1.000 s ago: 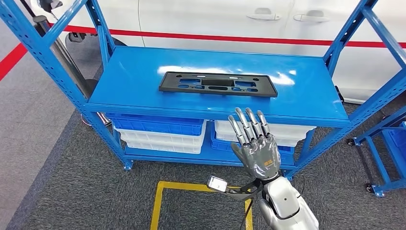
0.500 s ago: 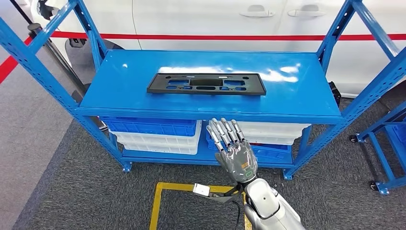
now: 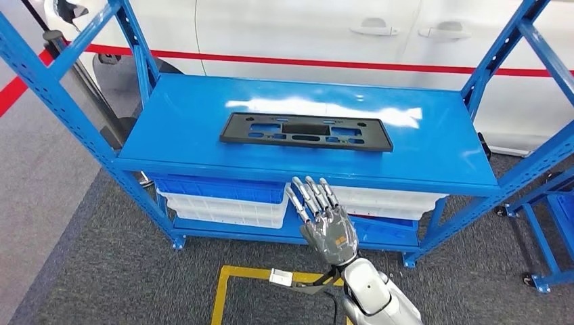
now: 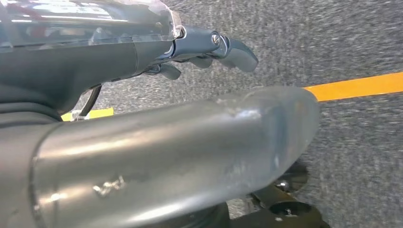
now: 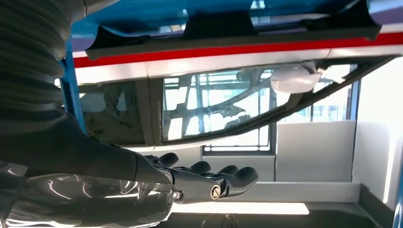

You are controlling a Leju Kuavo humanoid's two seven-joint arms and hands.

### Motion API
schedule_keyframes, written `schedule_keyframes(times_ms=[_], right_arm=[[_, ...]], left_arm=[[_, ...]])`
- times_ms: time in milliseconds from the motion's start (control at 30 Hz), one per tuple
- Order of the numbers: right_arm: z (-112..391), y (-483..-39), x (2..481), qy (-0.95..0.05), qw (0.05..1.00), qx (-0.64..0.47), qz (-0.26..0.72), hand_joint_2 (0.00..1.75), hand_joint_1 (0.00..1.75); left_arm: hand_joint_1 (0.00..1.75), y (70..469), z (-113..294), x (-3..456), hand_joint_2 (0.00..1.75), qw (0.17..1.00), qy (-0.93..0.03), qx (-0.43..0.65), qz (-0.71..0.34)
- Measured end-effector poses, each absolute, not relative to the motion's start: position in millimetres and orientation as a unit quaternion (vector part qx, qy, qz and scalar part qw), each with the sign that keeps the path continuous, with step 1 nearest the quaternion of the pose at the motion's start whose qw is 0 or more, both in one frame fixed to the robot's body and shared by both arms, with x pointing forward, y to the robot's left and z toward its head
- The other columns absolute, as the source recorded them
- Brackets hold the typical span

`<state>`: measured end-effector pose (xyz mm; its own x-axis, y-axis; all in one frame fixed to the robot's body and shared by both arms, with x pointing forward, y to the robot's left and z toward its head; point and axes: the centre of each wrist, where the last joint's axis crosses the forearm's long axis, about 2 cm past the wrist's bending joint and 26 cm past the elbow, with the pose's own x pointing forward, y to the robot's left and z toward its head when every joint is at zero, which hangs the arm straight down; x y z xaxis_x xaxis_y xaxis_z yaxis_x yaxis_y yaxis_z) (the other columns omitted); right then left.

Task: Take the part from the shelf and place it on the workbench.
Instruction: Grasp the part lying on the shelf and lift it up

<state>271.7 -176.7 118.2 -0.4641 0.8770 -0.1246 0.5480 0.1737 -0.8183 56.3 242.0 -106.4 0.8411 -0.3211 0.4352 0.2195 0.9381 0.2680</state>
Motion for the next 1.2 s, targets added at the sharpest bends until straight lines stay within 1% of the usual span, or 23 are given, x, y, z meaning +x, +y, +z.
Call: schedule_keyframes(times_ms=[200,500,700,1200], right_arm=[[111.8,-177.5,267.5,-0.737,0.200,-0.477,0.434,1.75,0.00],[110.0,-177.4,266.4,-0.736,0.204,-0.478,0.434,1.75,0.00],[107.1,-177.2,263.8,-0.735,0.205,-0.474,0.439,1.75,0.00],[106.5,-167.1,261.2,-0.745,0.199,-0.457,0.444,1.75,0.00]], left_arm=[[0.00,241.1,-107.0,51.0,0.00,0.955,-0.238,0.103,-0.142],[0.00,241.0,-105.9,59.5,0.00,0.954,-0.245,0.102,-0.139],[0.00,241.3,-107.2,50.1,0.00,0.956,-0.238,0.098,-0.143],[0.00,241.7,-107.1,52.4,0.00,0.955,-0.234,0.093,-0.157]])
